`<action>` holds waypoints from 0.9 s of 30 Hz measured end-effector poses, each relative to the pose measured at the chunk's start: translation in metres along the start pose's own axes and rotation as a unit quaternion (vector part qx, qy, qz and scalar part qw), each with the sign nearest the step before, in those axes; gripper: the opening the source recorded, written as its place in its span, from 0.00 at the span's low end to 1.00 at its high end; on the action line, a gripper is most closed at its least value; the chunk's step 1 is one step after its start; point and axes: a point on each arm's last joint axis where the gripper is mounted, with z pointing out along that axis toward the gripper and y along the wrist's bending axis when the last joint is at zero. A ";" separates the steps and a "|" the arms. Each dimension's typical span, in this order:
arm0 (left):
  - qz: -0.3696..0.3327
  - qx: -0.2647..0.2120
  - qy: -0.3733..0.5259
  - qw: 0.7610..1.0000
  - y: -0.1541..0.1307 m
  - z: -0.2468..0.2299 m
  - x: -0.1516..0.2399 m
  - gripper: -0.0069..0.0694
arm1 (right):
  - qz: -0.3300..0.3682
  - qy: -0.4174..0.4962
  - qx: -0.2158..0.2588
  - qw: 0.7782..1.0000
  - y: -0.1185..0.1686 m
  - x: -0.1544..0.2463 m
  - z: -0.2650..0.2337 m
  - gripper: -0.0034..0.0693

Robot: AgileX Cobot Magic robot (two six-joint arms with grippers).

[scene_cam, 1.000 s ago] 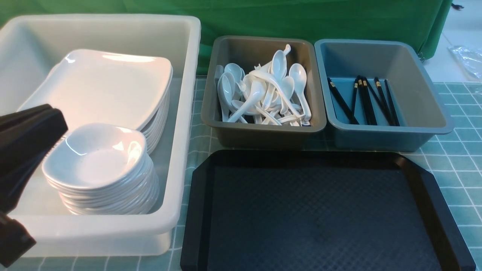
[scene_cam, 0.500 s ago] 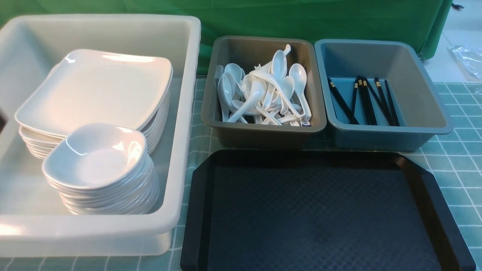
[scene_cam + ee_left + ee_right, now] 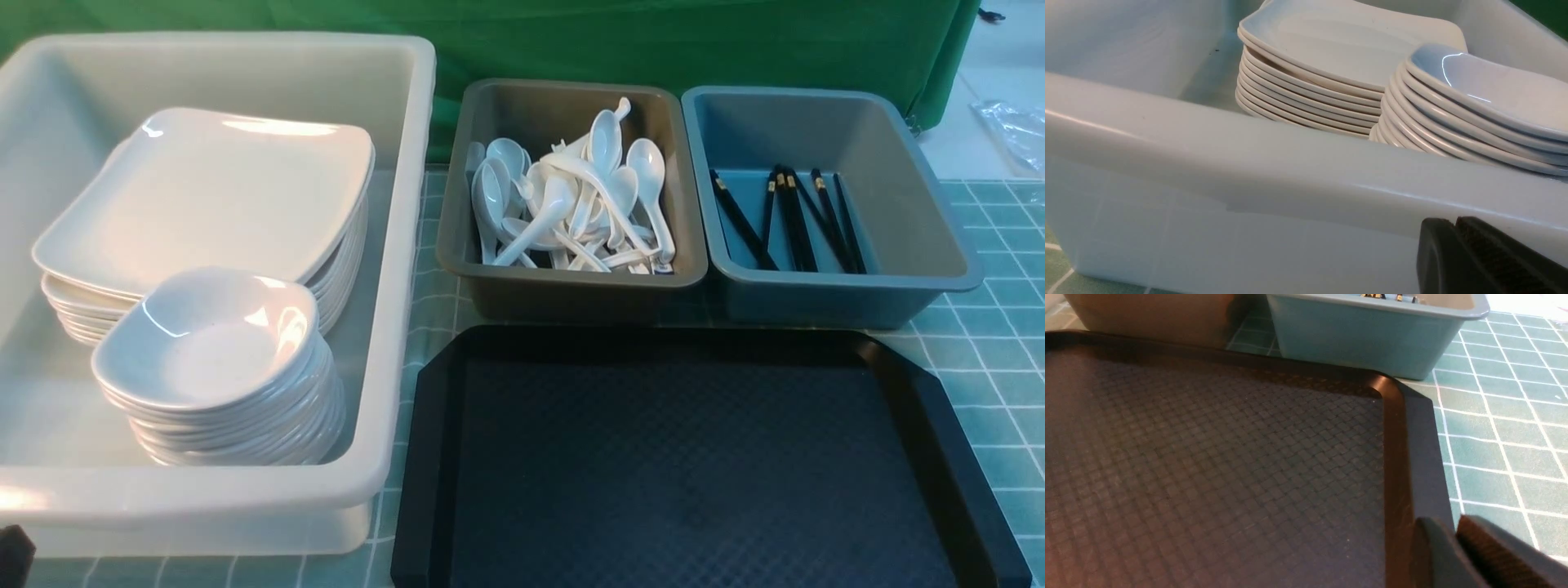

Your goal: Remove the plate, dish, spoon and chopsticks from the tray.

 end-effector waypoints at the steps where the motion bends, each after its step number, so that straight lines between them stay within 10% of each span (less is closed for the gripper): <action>1: 0.002 -0.001 0.000 1.000 0.000 0.000 0.000 0.11 | 0.000 0.000 0.000 1.000 0.000 0.000 0.000 0.22; 27: 0.011 -0.003 -0.002 1.000 0.001 0.000 0.000 0.11 | 0.000 0.000 0.000 1.000 0.000 0.000 0.000 0.30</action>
